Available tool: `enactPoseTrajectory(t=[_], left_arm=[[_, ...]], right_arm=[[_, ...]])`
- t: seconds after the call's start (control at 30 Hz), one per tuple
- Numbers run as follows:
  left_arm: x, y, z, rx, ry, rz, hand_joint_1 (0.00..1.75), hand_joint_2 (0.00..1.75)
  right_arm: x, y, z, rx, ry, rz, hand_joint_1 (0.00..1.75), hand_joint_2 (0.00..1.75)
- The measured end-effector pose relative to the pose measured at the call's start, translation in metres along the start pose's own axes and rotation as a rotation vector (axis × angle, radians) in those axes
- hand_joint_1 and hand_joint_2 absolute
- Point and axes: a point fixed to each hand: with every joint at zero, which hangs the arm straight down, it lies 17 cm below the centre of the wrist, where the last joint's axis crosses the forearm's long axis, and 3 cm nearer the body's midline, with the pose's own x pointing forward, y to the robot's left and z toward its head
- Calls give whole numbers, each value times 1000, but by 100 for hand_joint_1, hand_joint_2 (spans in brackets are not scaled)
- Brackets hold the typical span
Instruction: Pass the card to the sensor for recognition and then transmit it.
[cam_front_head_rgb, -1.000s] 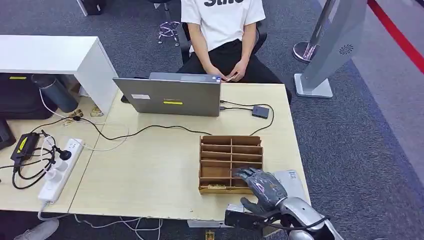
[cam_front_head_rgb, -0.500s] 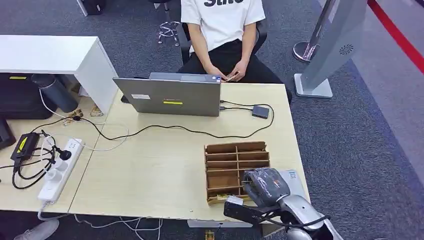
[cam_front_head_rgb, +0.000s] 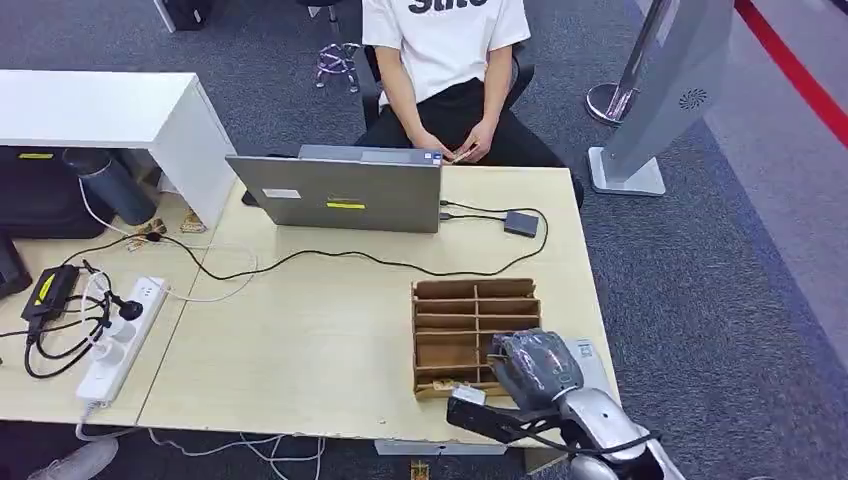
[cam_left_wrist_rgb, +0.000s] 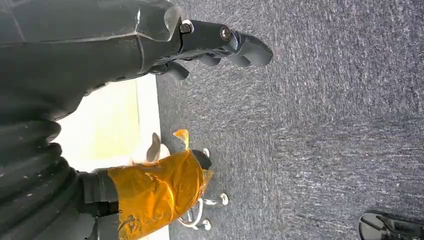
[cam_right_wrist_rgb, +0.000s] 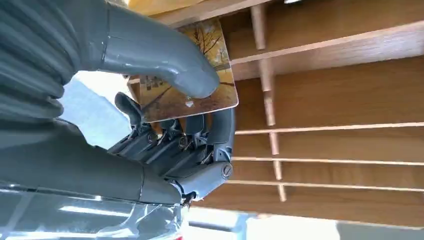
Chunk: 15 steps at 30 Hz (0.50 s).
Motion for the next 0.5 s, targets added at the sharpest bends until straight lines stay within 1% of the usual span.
enactPoseTrajectory(t=[0.07,0.1,0.13,0.17,0.23,0.3,0.37,0.43,0.5], left_arm=[[0,-2,0,-2,0,-6,0,175],[0,-2,0,-3,1,-8,0,175],[0,-4,0,-4,0,-7,0,175],[0,-4,0,-5,1,-9,0,175],[1,-5,0,-8,0,-15,0,175],[2,-9,1,-15,-4,-22,0,175],[3,-14,1,-25,-9,-28,0,175],[4,-20,2,-35,-13,-35,0,175],[5,-24,2,-41,-19,-38,0,175]], right_arm=[[0,-8,-3,-34,8,12,169,175],[3,-13,-3,-58,2,13,175,175],[5,-20,-4,-86,-6,11,171,175],[7,-26,-4,-111,-13,11,175,175],[17,-46,-3,-193,-43,-7,175,175],[28,-73,2,-304,-82,-31,175,175],[40,-112,14,-470,-140,-66,175,175],[51,-152,34,-640,-200,-91,175,175],[53,-178,51,-750,-220,-112,175,175]])
